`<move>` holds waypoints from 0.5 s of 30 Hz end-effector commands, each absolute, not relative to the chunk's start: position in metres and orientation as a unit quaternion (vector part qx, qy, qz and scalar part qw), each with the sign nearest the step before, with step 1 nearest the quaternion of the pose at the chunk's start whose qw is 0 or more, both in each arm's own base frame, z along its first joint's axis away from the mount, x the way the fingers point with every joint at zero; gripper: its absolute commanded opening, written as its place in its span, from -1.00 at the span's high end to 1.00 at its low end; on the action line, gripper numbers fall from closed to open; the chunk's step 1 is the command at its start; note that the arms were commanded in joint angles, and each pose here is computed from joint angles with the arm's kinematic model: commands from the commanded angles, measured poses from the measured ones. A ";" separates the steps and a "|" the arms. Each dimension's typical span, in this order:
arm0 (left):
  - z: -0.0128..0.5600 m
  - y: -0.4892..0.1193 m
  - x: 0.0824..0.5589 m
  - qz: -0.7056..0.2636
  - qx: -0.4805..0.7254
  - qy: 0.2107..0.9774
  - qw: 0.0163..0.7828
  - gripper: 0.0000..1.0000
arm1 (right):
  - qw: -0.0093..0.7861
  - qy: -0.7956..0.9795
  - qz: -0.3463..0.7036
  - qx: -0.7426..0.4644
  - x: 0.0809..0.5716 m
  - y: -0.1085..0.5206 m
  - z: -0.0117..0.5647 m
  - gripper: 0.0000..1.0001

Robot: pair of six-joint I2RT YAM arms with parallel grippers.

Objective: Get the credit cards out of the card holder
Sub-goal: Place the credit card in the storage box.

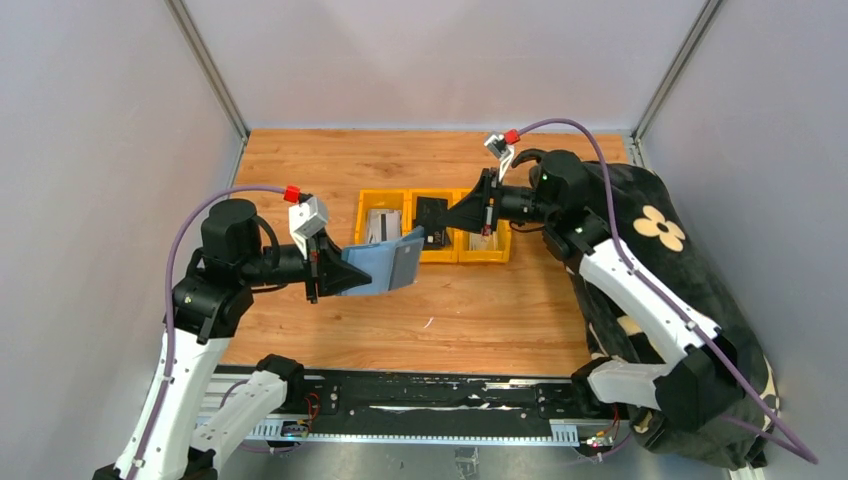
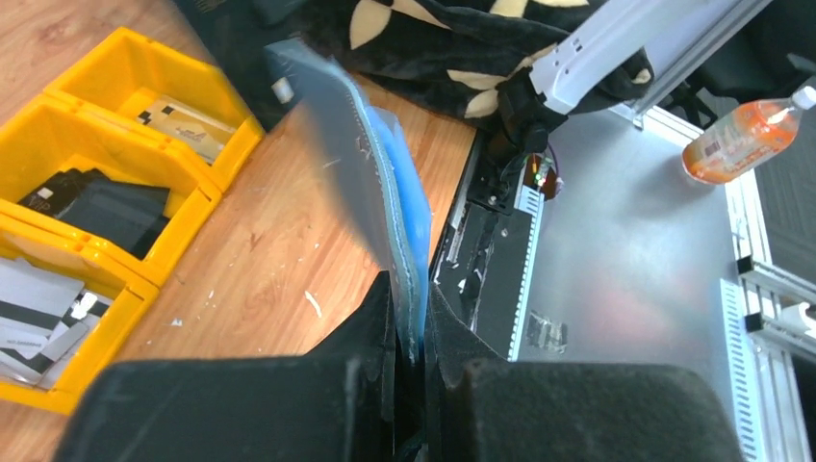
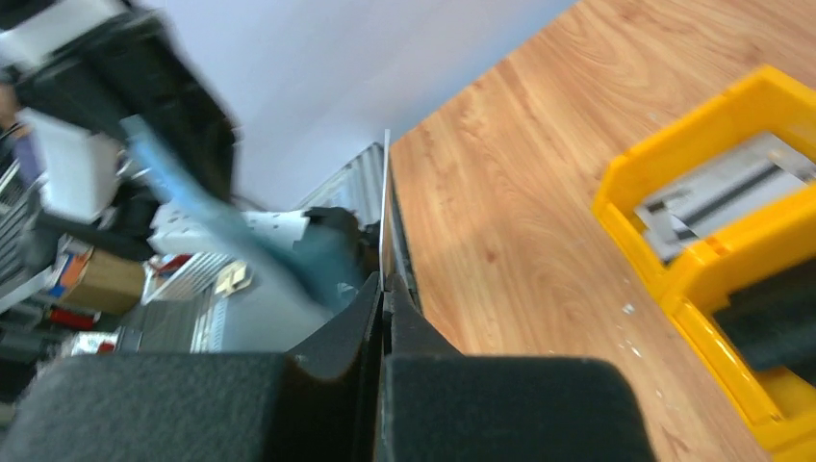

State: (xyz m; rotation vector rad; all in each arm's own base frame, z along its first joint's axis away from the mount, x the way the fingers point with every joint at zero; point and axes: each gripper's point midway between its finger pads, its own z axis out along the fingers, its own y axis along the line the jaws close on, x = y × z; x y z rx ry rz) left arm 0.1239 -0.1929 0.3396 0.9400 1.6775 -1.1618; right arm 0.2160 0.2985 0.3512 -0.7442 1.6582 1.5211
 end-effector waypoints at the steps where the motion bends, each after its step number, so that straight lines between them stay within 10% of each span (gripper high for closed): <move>1: 0.346 -0.191 0.105 -0.464 0.429 0.631 0.449 1.00 | 0.382 0.714 0.533 -0.245 0.263 0.294 0.312 1.00; 15: 0.314 -0.175 0.104 -0.372 0.508 0.613 0.477 1.00 | 0.322 0.814 0.443 -0.194 0.355 0.316 0.196 1.00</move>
